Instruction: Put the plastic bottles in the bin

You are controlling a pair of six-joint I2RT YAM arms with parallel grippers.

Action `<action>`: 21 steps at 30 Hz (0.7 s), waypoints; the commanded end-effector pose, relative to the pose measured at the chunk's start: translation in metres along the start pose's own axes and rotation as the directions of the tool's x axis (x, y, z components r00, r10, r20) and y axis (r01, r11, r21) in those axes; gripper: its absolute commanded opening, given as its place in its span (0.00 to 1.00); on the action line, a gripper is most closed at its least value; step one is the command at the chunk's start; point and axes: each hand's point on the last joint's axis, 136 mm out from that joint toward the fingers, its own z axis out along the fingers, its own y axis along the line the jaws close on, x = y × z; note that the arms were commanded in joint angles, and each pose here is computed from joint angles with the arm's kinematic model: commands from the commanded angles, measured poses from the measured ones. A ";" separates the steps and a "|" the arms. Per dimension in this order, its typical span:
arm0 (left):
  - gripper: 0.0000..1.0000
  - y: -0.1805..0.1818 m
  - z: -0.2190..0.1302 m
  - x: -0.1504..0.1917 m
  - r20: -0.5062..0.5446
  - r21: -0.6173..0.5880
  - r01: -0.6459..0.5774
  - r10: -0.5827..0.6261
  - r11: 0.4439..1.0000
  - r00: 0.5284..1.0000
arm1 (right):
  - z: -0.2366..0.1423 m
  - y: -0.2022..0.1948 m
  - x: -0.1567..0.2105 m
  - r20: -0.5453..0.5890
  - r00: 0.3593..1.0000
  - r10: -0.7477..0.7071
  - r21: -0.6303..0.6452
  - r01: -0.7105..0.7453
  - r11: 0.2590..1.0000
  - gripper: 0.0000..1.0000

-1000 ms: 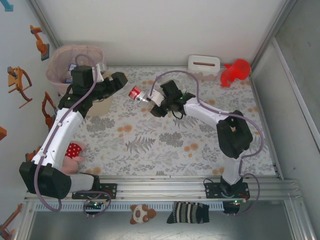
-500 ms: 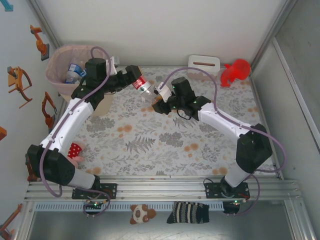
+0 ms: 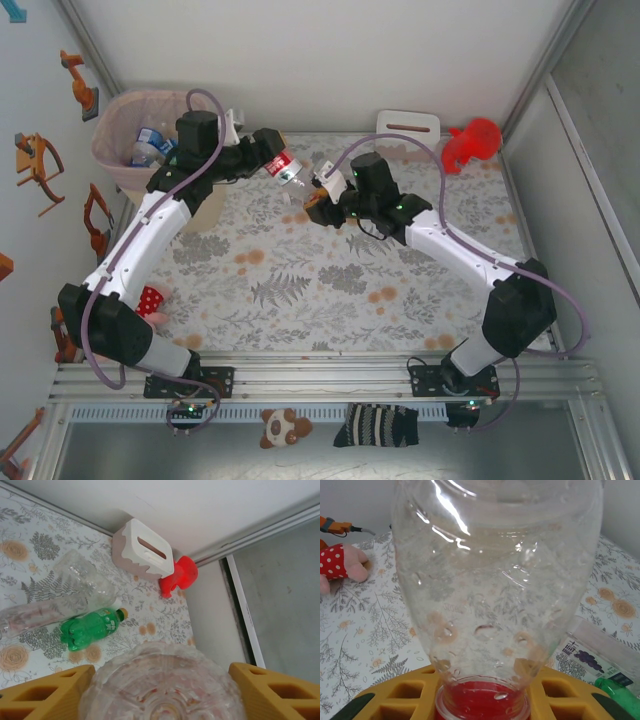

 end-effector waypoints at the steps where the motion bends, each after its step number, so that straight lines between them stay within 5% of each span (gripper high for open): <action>1: 0.63 -0.020 -0.011 -0.006 0.023 0.047 -0.010 0.009 0.999 1.000 | -0.011 -0.001 -0.021 0.063 0.997 -0.041 0.027 0.039 0.999 0.16; 7: 0.51 -0.028 -0.020 -0.011 0.054 0.059 -0.034 0.031 0.998 0.998 | -0.015 -0.001 -0.028 0.074 0.997 -0.034 0.034 0.031 0.999 0.28; 15: 0.50 -0.030 -0.039 -0.030 0.127 -0.027 -0.139 0.142 0.990 0.982 | -0.028 -0.001 -0.035 0.081 0.997 -0.012 0.060 0.008 0.998 0.73; 21: 0.50 -0.021 -0.065 -0.061 0.179 -0.174 -0.228 0.259 0.958 0.949 | -0.045 0.003 -0.036 0.086 0.996 -0.013 0.082 0.006 0.997 0.74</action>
